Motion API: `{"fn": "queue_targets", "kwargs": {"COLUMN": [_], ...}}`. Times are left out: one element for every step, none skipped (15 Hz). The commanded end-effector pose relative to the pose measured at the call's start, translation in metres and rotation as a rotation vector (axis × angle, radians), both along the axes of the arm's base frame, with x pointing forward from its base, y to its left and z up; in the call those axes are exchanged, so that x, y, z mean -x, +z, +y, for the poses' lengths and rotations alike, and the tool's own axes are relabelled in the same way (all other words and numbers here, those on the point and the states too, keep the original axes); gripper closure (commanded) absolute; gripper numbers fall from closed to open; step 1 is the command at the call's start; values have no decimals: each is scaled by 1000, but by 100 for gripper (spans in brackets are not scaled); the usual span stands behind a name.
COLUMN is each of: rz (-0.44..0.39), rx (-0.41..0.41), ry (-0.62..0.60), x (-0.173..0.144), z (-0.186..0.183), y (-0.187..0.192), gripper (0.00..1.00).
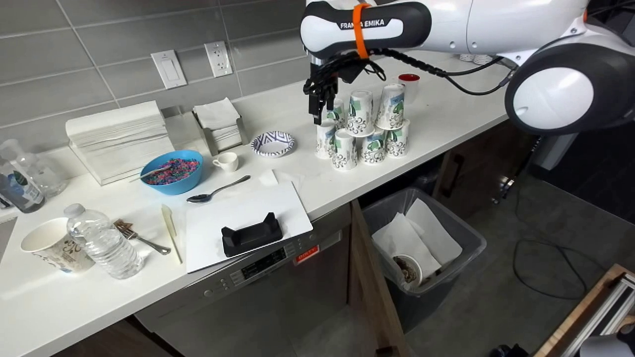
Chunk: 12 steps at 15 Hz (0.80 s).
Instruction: Build a tower of cups
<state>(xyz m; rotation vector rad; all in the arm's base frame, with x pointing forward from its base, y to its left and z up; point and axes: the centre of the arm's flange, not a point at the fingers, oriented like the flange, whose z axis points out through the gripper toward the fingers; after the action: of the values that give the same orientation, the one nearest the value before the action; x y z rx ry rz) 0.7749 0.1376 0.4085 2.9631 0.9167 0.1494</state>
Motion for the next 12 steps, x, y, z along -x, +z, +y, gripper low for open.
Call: {"fn": "queue_targets", "kwargs": {"rz": [-20,-25,-31,-33,-36,-42,-46,-51,-59,-65,-70,-77], "rx": [27,30,34,37,40,44,48,52,59,65,73,80], "ry": [39,43,45,46,42,41,39,39,37,33,30,28], "x": [-58,-61,-62,-66,-75,-76,-79,-78,-75,-74,-71,-72], "z": [19,20,23,24,27,27,27,27,23,21,17,16], "y": [-6,-11,-15,-18,-21,-22,-24,-23,-22,-21,-19,-19], "gripper": [0,0,0,0,0,0,0,0,0,0,0,0]}}
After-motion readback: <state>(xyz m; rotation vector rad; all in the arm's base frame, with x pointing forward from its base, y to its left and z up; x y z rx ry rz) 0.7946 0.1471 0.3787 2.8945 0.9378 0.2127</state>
